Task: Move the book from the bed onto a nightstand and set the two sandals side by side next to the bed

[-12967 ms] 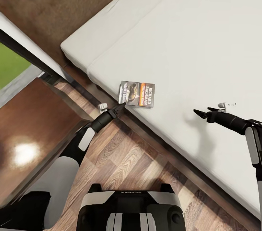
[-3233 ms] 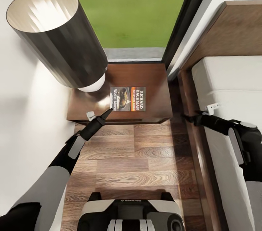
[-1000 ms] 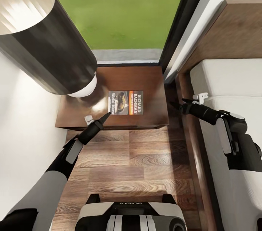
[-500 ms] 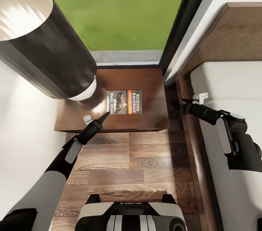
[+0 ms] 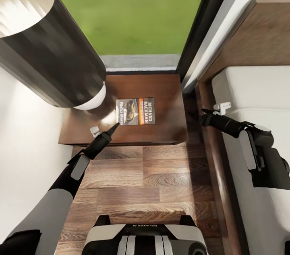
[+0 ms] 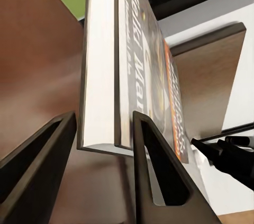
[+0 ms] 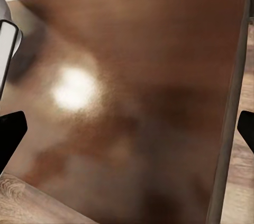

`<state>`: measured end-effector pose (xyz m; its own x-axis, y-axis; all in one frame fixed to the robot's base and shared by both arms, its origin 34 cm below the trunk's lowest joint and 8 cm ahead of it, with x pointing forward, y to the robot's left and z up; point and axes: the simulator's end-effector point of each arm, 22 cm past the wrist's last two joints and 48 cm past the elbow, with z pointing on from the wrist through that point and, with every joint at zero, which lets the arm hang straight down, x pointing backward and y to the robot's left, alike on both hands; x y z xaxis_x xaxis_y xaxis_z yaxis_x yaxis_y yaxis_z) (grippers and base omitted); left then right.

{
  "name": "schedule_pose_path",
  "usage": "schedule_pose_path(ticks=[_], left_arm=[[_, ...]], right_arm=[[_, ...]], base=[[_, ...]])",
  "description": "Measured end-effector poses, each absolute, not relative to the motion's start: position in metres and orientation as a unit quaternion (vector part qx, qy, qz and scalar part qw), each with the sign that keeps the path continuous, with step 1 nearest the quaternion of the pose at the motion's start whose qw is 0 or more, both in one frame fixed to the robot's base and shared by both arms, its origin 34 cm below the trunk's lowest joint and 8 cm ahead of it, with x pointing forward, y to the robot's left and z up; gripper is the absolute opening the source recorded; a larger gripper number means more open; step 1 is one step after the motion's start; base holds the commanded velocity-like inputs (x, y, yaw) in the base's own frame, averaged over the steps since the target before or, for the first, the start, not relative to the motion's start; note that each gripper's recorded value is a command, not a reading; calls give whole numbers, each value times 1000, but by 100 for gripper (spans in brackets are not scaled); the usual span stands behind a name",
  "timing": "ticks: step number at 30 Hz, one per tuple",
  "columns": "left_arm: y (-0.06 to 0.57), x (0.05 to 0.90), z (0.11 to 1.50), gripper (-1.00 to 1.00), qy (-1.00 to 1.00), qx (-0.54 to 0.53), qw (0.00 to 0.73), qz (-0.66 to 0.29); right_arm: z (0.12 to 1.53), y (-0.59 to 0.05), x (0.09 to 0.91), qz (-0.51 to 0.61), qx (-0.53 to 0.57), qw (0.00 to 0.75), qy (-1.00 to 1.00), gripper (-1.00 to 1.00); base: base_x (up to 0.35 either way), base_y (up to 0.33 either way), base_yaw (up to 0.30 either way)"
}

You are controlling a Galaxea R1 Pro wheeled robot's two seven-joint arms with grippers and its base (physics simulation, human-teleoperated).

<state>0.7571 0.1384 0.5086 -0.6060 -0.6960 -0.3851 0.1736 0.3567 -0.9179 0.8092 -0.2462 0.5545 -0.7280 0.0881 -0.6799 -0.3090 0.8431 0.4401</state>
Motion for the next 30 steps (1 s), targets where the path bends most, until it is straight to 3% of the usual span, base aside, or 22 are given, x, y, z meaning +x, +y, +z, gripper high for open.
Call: schedule_pose_path(ticks=[30], left_arm=[[142, 758, 471, -100, 730, -193, 402, -518]], right_arm=[[527, -246, 806, 273, -62, 364, 888, 100]], base=[[0, 0, 0]])
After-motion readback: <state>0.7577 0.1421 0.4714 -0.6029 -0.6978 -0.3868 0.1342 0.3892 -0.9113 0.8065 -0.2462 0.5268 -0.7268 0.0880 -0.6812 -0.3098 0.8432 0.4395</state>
